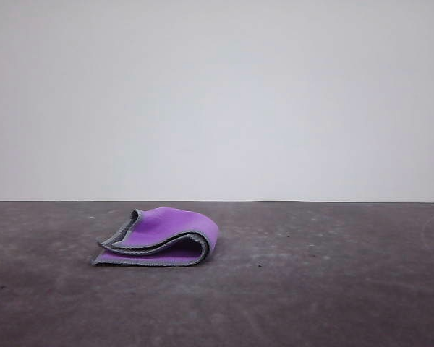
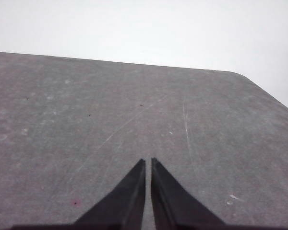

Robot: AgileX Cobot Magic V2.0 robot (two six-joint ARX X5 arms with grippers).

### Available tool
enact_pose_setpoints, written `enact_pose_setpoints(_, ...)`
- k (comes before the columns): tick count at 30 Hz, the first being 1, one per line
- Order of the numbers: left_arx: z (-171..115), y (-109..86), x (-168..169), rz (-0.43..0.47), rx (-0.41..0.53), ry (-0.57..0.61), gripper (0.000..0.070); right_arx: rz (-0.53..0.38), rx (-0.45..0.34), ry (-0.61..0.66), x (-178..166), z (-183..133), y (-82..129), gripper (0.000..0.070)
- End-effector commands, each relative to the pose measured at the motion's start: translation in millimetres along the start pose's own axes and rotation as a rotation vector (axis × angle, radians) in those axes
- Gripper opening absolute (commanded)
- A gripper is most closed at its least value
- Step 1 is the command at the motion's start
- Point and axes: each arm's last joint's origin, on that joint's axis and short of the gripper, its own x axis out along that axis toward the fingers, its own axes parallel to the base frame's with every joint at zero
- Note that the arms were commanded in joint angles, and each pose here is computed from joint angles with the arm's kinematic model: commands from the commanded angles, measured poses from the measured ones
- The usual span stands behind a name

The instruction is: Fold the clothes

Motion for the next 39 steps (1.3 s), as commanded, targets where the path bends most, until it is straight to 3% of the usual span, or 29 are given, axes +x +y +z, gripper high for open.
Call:
enact_pose_setpoints(1, -5.6, 0.2, 1.8, 0.000, -0.002, 0.008, 0.0000, -0.003, 0.012, -0.005, 0.3, -0.3, -0.1, 0.0016)
enact_pose_setpoints(39, -5.6, 0.2, 1.8, 0.000, -0.002, 0.008, 0.0000, -0.003, 0.012, -0.005, 0.3, -0.2, -0.1, 0.0016)
